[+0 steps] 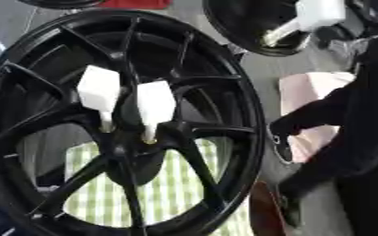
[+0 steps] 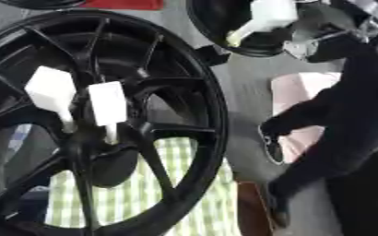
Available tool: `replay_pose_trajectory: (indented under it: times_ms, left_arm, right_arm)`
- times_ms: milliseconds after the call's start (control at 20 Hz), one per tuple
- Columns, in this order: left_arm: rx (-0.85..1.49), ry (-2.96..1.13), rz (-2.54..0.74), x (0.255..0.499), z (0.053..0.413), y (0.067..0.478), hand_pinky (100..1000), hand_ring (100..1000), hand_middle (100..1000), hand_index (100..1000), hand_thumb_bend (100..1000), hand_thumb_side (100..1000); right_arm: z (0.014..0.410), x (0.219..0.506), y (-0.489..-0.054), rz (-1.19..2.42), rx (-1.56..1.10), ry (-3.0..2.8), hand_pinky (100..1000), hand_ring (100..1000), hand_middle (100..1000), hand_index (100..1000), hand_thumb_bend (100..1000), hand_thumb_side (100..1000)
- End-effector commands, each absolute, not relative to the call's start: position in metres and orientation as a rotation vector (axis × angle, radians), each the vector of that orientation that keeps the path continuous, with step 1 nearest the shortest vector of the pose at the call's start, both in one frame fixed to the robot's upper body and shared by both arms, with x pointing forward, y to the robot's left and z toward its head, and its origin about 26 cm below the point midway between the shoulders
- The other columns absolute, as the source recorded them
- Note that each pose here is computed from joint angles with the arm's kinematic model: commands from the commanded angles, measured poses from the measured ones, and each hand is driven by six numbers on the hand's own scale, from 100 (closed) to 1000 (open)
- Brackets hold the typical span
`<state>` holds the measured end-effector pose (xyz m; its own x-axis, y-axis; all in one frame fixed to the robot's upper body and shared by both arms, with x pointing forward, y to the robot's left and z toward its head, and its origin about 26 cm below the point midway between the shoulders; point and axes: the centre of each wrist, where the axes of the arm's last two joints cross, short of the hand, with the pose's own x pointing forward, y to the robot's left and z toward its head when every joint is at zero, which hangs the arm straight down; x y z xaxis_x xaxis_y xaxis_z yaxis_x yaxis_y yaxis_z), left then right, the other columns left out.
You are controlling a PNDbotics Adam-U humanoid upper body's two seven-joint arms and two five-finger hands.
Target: Pull the pin out of the wheel hub.
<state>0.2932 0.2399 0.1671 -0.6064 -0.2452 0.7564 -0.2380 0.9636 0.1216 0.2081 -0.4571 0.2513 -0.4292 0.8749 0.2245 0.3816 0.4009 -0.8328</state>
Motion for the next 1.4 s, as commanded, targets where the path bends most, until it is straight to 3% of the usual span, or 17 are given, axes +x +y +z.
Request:
replay_pose_trajectory:
  times_ms: [50,200,300,350,450,500,550,650,750,1150,1200,1250,1350,1400]
  left_arm:
    - [0.347,-2.263,0.008,0.291,0.172,0.242,783,588,578,706,250,752]
    - [0.346,-2.261,0.016,0.291,0.171,0.241,783,587,577,705,246,755]
    - [0.344,-2.26,0.02,0.291,0.171,0.241,784,587,577,705,247,754]
    - [0.342,-2.261,0.022,0.291,0.171,0.24,784,587,577,705,248,754]
    - [0.339,-2.26,0.026,0.291,0.171,0.24,785,587,577,705,248,755]
    - [0.339,-2.258,0.027,0.291,0.171,0.24,785,587,576,705,248,755]
    - [0.34,-2.257,0.029,0.291,0.17,0.24,785,587,576,705,245,755]
    - [0.342,-2.253,0.034,0.291,0.17,0.24,785,587,576,705,247,754]
    - [0.342,-2.253,0.035,0.291,0.17,0.24,785,587,576,705,248,754]
    - [0.34,-2.25,0.033,0.291,0.17,0.24,787,587,576,705,250,754]
    - [0.338,-2.252,0.032,0.291,0.17,0.24,787,587,576,705,251,752]
    - [0.336,-2.254,0.031,0.291,0.17,0.239,787,587,576,705,251,753]
    - [0.332,-2.256,0.028,0.291,0.171,0.239,787,586,576,705,252,751]
    - [0.33,-2.258,0.027,0.291,0.171,0.239,787,586,575,705,252,750]
  right_arm:
    - [0.234,0.188,-0.467,0.817,-1.197,-1.991,813,789,186,317,100,100]
    - [0.203,0.169,-0.474,0.691,-1.284,-1.901,816,814,280,421,100,100]
    - [0.183,0.159,-0.474,0.631,-1.323,-1.827,836,883,503,630,132,100]
    - [0.174,0.156,-0.474,0.617,-1.338,-1.785,866,996,759,823,255,100]
    - [0.155,0.148,-0.47,0.598,-1.352,-1.684,886,1000,793,859,243,100]
    - [0.147,0.146,-0.468,0.582,-1.349,-1.649,888,1000,792,861,225,100]
    - [0.141,0.145,-0.466,0.56,-1.347,-1.628,890,1000,784,873,138,220]
    - [0.132,0.142,-0.462,0.48,-1.344,-1.625,888,1000,770,880,100,545]
    - [0.127,0.139,-0.461,0.402,-1.337,-1.637,887,1000,761,876,100,617]
    - [0.124,0.14,-0.459,0.26,-1.3,-1.73,877,1000,682,813,100,556]
    - [0.125,0.142,-0.458,0.253,-1.284,-1.777,867,1000,599,757,100,531]
    - [0.125,0.145,-0.456,0.244,-1.263,-1.826,865,1000,579,744,100,512]
    - [0.125,0.155,-0.449,0.238,-1.179,-1.951,867,986,509,690,100,383]
    - [0.125,0.161,-0.444,0.245,-1.116,-2.014,869,983,499,680,100,394]
